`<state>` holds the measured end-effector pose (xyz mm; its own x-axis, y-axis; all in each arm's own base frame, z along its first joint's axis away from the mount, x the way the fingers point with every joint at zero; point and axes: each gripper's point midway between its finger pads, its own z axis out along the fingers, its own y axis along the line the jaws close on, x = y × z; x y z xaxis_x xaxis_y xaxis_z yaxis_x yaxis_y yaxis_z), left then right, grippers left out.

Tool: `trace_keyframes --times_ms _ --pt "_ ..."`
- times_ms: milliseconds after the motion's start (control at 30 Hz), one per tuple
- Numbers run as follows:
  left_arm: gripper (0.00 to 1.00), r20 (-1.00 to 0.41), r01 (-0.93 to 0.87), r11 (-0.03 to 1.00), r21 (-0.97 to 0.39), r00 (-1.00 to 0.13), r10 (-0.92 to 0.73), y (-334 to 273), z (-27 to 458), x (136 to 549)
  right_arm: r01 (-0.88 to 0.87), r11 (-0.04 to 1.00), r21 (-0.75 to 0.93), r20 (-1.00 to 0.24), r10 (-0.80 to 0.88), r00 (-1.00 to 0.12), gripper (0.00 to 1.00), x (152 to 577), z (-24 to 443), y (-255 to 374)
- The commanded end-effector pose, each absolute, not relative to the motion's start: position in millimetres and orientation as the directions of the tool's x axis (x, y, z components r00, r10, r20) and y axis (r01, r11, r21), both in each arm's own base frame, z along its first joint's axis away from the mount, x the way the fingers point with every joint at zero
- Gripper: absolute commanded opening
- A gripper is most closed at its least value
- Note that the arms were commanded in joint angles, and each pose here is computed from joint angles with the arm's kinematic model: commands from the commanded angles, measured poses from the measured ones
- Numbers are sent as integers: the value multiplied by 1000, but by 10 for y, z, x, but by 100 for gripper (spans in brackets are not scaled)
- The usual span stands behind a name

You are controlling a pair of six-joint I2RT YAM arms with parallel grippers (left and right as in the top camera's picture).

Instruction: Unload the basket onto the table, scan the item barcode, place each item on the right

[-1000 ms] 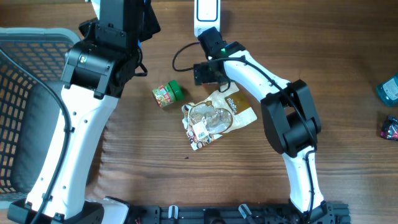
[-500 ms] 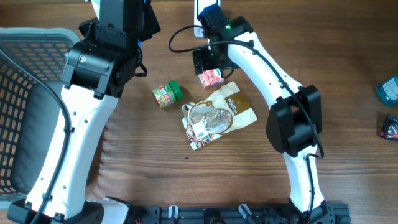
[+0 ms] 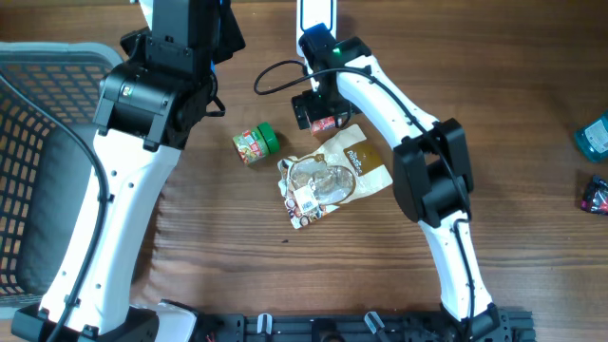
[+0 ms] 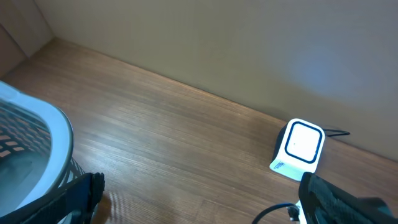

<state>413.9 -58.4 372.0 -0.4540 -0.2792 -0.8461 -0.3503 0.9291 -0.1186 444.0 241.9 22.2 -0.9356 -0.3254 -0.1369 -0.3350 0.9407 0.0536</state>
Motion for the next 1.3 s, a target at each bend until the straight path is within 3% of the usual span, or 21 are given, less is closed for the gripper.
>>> trace_keyframes --times_ms 0,400,500,633,1033,1167,1267 --pt "100 -859 -368 919 -138 -417 -296 -523 3840 4091 -345 939 13 -156 -339 -928 100 4571 121 2378" --pt "100 -859 -368 920 -138 -418 -296 -524 3840 4091 -380 925 -18 -155 -378 -913 98 4643 -123 2367" --pt "100 -859 -368 919 -138 -417 -296 -523 3840 4091 -397 918 -21 -158 -395 -905 90 4654 -136 2374" --pt "100 -859 -368 919 -138 -417 -296 -523 3840 4091 -395 918 -19 -191 -392 -900 56 4728 -122 2409" --pt "100 -859 -368 919 -138 -417 -296 -523 3840 4091 -356 935 -9 -199 -350 -915 52 4746 -34 2419" --pt "100 -859 -368 920 -138 -418 -296 -524 3840 4091 -326 945 12 -195 -317 -928 53 4725 230 2441" --pt "100 -859 -368 919 -138 -417 -296 -523 3840 4091 -264 956 128 -157 -243 -957 54 4594 609 2579"
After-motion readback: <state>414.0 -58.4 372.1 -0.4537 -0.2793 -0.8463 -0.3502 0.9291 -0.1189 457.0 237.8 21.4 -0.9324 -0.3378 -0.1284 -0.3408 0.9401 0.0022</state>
